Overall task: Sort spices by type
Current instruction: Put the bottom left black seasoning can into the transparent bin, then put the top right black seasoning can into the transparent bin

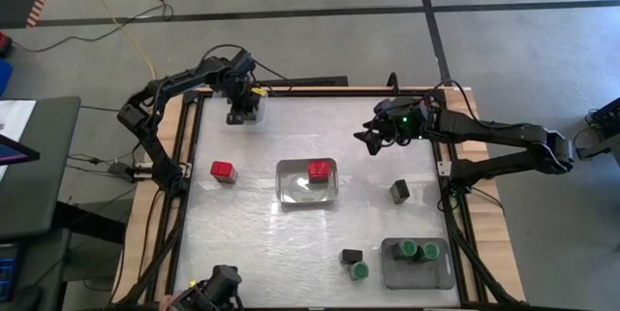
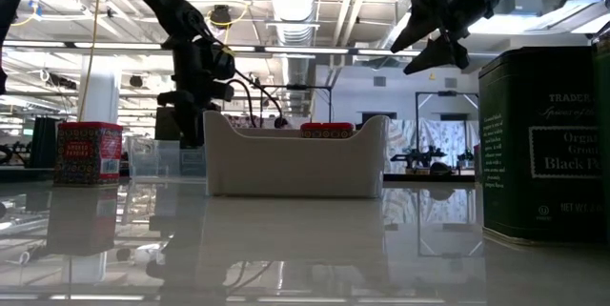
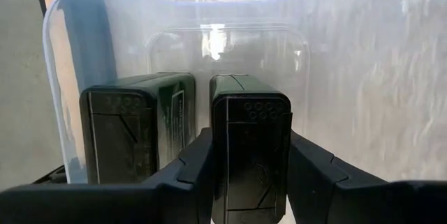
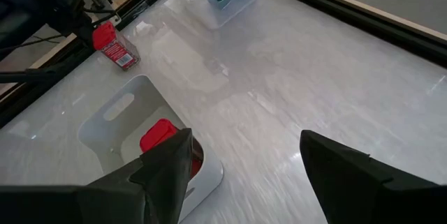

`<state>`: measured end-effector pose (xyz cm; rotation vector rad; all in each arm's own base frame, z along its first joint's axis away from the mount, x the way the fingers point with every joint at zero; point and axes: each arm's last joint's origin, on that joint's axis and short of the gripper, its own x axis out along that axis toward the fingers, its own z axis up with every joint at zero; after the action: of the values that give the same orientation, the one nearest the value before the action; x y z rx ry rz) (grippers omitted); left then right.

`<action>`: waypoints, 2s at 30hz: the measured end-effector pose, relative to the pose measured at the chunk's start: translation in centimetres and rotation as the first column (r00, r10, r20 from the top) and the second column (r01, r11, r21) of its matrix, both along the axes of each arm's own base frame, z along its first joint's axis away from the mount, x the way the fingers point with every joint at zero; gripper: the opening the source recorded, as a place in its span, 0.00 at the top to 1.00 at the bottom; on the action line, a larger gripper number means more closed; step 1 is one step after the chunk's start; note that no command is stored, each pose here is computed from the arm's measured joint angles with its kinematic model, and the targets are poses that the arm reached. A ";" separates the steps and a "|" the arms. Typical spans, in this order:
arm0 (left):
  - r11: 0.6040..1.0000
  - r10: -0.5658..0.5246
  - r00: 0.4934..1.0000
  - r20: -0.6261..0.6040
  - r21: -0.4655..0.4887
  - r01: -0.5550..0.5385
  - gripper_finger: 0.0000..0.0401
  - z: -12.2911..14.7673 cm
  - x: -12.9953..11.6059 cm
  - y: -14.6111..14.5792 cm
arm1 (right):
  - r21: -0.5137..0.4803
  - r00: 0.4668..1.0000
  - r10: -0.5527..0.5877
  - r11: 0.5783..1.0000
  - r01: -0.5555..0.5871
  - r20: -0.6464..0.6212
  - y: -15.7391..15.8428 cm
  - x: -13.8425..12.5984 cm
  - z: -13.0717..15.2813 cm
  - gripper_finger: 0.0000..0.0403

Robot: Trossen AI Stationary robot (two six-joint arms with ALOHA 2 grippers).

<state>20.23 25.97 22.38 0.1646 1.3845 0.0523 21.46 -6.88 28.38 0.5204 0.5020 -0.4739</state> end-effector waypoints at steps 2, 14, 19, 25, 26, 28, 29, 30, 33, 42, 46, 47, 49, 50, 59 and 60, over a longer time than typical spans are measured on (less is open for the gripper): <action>1.000 0.011 1.000 0.004 -0.003 -0.011 0.67 0.0 0.1 0.0 | 0.000 1.000 0.000 1.000 0.000 0.000 0.0 0.0 0.0 0.28; 1.000 0.031 0.999 0.014 0.000 -0.031 0.61 0.1 0.1 0.0 | 0.001 1.000 0.000 1.000 0.000 -0.002 0.0 0.0 0.0 0.28; 1.000 0.026 1.000 0.017 0.005 -0.026 0.61 0.2 0.2 0.0 | 0.001 1.000 0.000 1.000 0.000 -0.002 0.0 0.0 0.0 0.28; 1.000 -0.008 1.000 0.020 0.022 0.008 0.60 0.2 0.2 0.1 | 0.001 1.000 0.000 1.000 0.000 -0.002 0.0 0.0 0.0 0.28; 1.000 -0.010 1.000 0.020 0.023 0.009 0.60 0.2 0.2 0.1 | 0.001 1.000 0.000 1.000 0.000 -0.001 0.0 0.0 0.0 0.28; 1.000 -0.010 1.000 0.020 0.023 0.010 0.59 0.2 0.2 0.1 | 0.001 1.000 0.000 1.000 0.000 -0.001 0.0 0.0 0.0 0.28; 1.000 -0.008 1.000 0.021 0.022 0.007 0.59 0.2 0.2 0.1 | 0.001 1.000 0.000 1.000 0.000 -0.001 0.0 0.0 0.0 0.28; 1.000 -0.006 1.000 0.021 0.022 0.006 0.57 0.2 0.2 0.1 | 0.001 1.000 0.000 1.000 0.000 -0.001 0.0 0.0 0.0 0.28; 1.000 -0.006 1.000 0.021 0.022 0.005 0.54 0.2 0.2 0.1 | 0.004 1.000 -0.003 1.000 0.003 0.000 0.0 0.0 0.0 0.28; 1.000 0.004 1.000 0.023 0.021 -0.004 0.44 0.2 0.2 0.1 | 0.006 1.000 -0.004 1.000 0.004 0.001 0.0 0.0 0.0 0.28; 1.000 0.004 1.000 0.023 0.021 -0.005 0.41 0.2 0.2 0.1 | 0.006 1.000 -0.005 1.000 0.005 0.001 0.0 0.0 0.0 0.28; 1.000 0.005 1.000 0.023 0.020 -0.005 0.41 0.2 0.2 0.1 | 0.006 1.000 -0.005 1.000 0.005 0.001 0.0 0.0 0.0 0.28; 1.000 0.015 1.000 0.026 0.020 -0.015 0.41 0.3 0.2 0.1 | 0.006 1.000 -0.005 1.000 0.005 0.001 0.0 0.0 0.0 0.28; 1.000 0.022 0.999 0.029 0.022 -0.023 0.41 0.4 0.2 0.0 | 0.007 1.000 -0.005 1.000 0.005 0.001 0.0 0.0 0.0 0.28; 0.993 0.097 0.992 0.078 0.053 -0.101 0.41 2.4 -0.4 -0.7 | 0.015 1.000 -0.011 1.000 0.011 0.004 0.0 0.0 0.0 0.28; 0.992 0.111 0.990 0.086 0.055 -0.116 0.41 2.7 -0.5 -0.8 | 0.015 1.000 -0.011 1.000 0.011 0.004 0.0 0.0 0.0 0.28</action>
<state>19.74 25.15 25.10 0.1316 1.3089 0.1939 21.45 -6.87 28.38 0.5386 0.4989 -0.4796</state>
